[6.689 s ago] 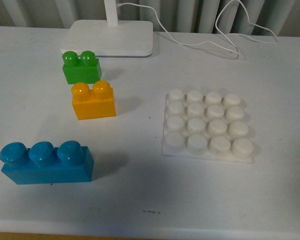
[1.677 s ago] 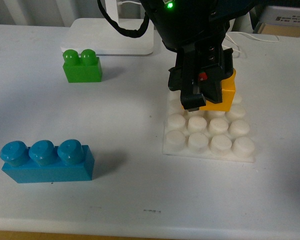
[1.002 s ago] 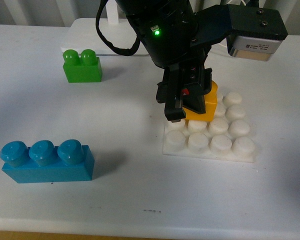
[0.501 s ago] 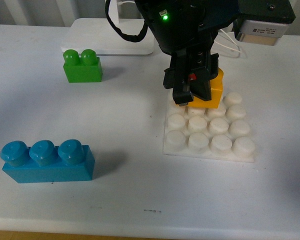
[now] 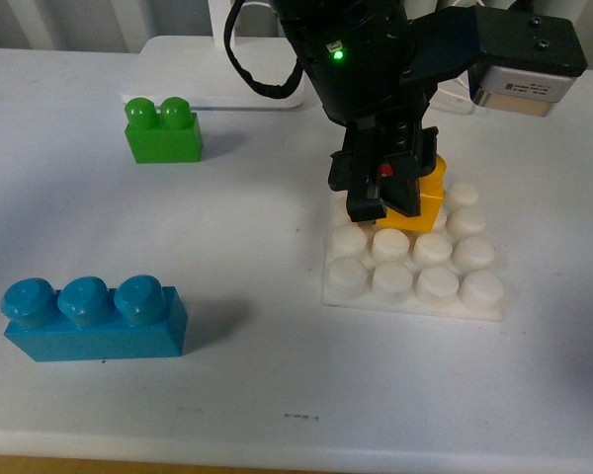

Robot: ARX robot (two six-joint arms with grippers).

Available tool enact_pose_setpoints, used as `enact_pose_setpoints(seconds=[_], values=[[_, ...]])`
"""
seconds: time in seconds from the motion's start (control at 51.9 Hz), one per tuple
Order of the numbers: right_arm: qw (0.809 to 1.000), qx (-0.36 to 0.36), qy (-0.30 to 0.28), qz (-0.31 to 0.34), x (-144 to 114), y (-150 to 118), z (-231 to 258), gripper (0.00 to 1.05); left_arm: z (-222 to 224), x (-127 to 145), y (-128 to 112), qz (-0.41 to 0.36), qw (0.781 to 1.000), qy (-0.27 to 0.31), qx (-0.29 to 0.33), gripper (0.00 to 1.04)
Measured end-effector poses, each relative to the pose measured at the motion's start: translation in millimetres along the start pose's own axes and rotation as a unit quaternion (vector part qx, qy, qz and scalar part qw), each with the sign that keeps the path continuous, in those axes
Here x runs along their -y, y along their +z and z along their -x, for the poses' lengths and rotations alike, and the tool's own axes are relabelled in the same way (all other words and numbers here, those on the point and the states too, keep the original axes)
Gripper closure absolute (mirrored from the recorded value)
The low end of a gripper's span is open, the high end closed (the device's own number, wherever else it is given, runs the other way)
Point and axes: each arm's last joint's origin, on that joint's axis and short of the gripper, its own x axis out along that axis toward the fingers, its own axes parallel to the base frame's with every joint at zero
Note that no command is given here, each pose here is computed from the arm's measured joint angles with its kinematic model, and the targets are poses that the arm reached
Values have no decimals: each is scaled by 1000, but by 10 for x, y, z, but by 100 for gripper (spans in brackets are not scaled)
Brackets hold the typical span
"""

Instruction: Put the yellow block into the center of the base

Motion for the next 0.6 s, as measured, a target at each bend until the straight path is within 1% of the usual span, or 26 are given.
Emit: enact_pose_setpoints(seconds=[0.598], values=[[1000,0,0,0,0,0,0,9,-44,-28,44,-7,1000,11,6,73]])
